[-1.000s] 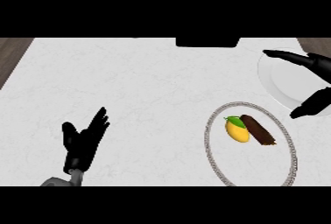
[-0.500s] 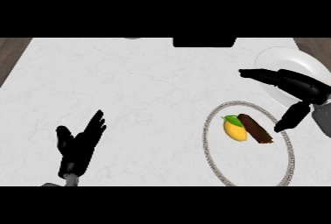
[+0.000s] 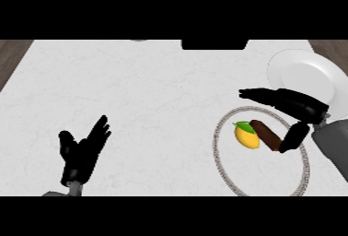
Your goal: Pick the lemon from the placemat and place it in the plate
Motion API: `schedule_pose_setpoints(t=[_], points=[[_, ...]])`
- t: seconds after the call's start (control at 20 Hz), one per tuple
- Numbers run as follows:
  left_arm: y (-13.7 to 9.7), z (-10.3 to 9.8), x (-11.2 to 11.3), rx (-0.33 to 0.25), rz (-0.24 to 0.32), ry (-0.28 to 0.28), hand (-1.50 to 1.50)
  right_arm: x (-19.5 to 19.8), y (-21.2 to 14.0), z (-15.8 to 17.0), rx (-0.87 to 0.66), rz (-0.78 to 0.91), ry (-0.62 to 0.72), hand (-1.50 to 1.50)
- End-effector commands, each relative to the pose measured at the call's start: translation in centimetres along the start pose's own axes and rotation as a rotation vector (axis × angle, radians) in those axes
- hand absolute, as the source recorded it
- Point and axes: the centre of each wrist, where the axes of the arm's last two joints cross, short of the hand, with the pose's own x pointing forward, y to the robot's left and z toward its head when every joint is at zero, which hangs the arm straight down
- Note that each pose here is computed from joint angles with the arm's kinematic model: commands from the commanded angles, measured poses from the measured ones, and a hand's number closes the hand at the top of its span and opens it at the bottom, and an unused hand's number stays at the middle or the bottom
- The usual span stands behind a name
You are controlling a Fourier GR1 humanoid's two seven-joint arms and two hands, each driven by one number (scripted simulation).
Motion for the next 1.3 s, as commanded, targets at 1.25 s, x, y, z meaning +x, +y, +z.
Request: schedule_pose_setpoints(t=[1.25], points=[[-0.3,0.0,2.5,-0.029,0.010,-0.025,0.00,-1.2,7.0,-3.3,0.073,0.157,0.105,-1.50]])
